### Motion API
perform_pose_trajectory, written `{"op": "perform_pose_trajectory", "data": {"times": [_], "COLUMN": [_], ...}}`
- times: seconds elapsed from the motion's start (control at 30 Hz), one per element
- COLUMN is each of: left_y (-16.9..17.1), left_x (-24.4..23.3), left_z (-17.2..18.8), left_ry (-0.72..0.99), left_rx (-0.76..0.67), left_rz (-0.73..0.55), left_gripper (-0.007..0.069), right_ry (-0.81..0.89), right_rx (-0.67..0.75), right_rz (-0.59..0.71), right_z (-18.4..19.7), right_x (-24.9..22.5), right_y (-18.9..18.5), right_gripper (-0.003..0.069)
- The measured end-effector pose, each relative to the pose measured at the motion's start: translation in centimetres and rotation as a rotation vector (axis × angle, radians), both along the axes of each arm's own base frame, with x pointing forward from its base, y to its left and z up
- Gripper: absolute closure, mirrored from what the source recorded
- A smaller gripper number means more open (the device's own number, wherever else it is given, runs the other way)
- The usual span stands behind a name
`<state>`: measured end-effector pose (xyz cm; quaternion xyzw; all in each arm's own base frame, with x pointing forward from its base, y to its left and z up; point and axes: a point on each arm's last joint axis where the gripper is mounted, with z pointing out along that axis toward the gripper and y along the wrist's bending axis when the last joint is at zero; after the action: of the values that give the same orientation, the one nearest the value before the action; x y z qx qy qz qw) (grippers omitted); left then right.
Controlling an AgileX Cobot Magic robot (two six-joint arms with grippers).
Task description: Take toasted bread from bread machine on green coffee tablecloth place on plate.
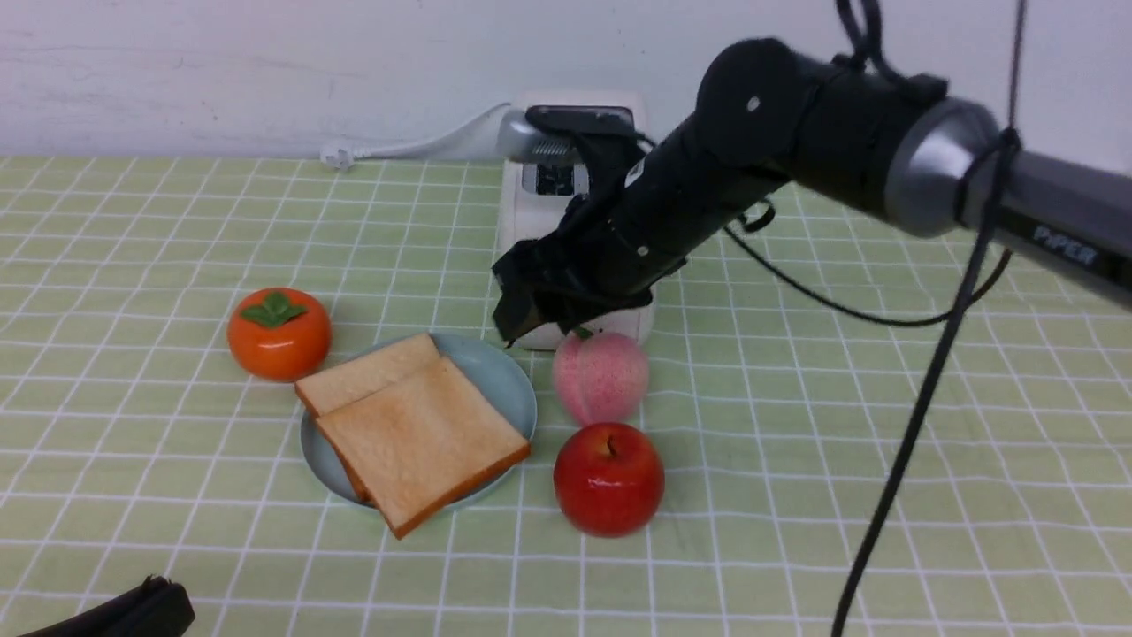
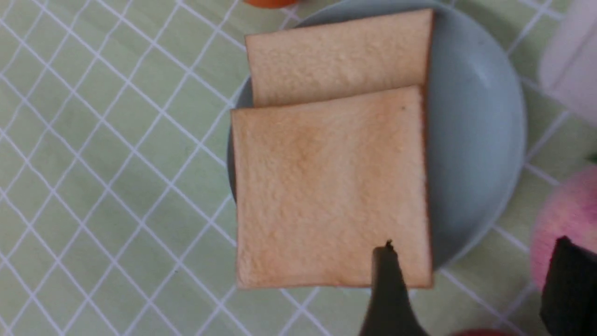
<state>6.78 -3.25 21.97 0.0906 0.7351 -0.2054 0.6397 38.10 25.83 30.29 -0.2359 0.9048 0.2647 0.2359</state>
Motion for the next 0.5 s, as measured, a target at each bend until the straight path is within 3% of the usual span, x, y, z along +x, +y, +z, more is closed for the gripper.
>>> {"op": "perform_pose_trajectory", "data": {"times": [0.17, 0.2, 0.23, 0.27, 0.37, 0.5], "left_y": [0.1, 0.1, 0.1, 0.1, 0.1, 0.2], "left_x": [0.0, 0.1, 0.1, 0.1, 0.1, 0.1], "left_z": [0.0, 0.1, 0.1, 0.1, 0.1, 0.1], "left_ry": [-0.004, -0.006, -0.006, -0.006, -0.008, -0.012], "left_rx": [-0.001, -0.002, -0.002, -0.002, -0.003, -0.004], "left_rz": [0.009, 0.013, 0.013, 0.014, 0.016, 0.026], "left_gripper": [0.0589, 0.0589, 0.0588, 0.0587, 0.0586, 0.0586], "right_ry": [-0.069, -0.079, -0.083, -0.093, -0.084, -0.045], "right_rx": [-0.097, -0.118, -0.125, -0.138, -0.16, -0.174], "right_rz": [0.035, 0.037, 0.037, 0.029, 0.002, -0.038], "right_z": [5.7, 7.0, 7.3, 8.8, 10.3, 10.5], "right_x": [-3.3, -4.2, -4.5, -5.7, -7.8, -10.7], "right_y": [-2.7, -3.4, -3.7, -4.5, -6.1, -7.9], "right_gripper": [0.0457, 0.0529, 0.0539, 0.0624, 0.0674, 0.0672]}}
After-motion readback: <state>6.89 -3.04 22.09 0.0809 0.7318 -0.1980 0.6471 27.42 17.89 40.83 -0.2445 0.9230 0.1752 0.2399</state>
